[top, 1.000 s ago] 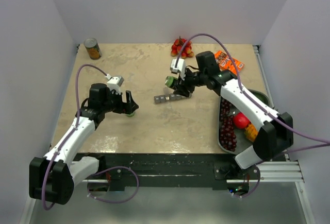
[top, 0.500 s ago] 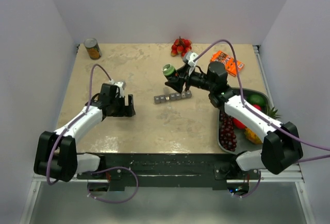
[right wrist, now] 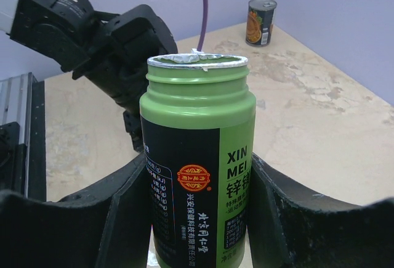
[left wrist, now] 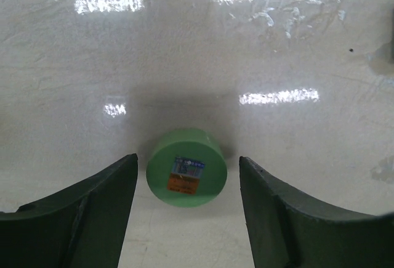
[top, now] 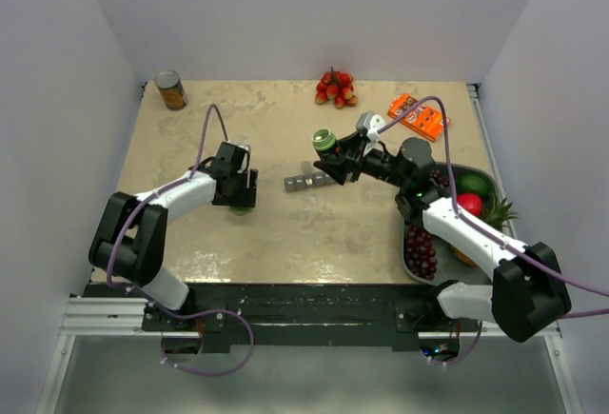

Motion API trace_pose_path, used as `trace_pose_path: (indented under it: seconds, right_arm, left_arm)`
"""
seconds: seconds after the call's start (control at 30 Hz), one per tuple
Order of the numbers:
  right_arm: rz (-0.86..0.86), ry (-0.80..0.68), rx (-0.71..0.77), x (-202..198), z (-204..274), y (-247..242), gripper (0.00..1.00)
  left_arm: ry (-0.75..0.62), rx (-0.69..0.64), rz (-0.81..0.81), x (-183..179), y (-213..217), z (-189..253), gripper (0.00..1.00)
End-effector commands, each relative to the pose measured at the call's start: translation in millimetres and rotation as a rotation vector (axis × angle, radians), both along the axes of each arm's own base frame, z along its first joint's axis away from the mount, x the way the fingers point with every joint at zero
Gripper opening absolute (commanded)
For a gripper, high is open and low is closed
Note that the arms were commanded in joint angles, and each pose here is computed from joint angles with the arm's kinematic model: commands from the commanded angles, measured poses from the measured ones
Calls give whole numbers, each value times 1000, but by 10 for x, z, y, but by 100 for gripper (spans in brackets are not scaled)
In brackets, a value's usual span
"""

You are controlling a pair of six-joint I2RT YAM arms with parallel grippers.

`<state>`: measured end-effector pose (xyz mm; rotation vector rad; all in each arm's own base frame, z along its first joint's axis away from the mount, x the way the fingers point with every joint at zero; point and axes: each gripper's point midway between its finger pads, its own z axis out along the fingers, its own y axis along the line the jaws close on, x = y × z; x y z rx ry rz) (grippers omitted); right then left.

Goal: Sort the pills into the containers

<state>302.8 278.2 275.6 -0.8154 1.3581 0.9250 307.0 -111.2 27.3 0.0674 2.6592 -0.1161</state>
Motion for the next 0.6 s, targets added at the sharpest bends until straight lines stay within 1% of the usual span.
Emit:
trace_pose_path:
  seconds: [0.0, 0.03, 0.23, 0.3, 0.33, 0.37, 0.43, 0.47, 0.53, 0.57]
  right_arm:
    - [18, -77, 63, -58, 253, -19, 0]
    - [18, -74, 63, -54, 247, -21, 0]
    - [8, -68, 62, -34, 223, -61, 0]
    - [8, -70, 60, -35, 219, -75, 0]
    - [8, -71, 60, -34, 224, -83, 0]
    - [11, -67, 59, -36, 211, -83, 0]
    - [16, -74, 55, -47, 204, -99, 0]
    - [20, -78, 53, -54, 208, -101, 0]
    - [60, -94, 30, -108, 166, -88, 0]
    - [80, -100, 16, -142, 136, -76, 0]
  left_arm:
    - [-28, 96, 30, 163, 86, 56, 70]
    - [-24, 102, 20, 154, 63, 44, 68]
    - [22, 116, -5, 84, 13, -75, 67]
    - [32, 117, -10, 71, 11, -101, 62]
    - [33, 118, -10, 71, 17, -106, 59]
    - [30, 119, -9, 77, 18, -100, 51]
    - [14, 105, -9, 96, -3, -43, 44]
    - [3, 96, -13, 112, -20, -8, 34]
    - [-36, 35, -36, 132, -123, 158, 28]
    - [-59, -3, -54, 152, -188, 238, 24]
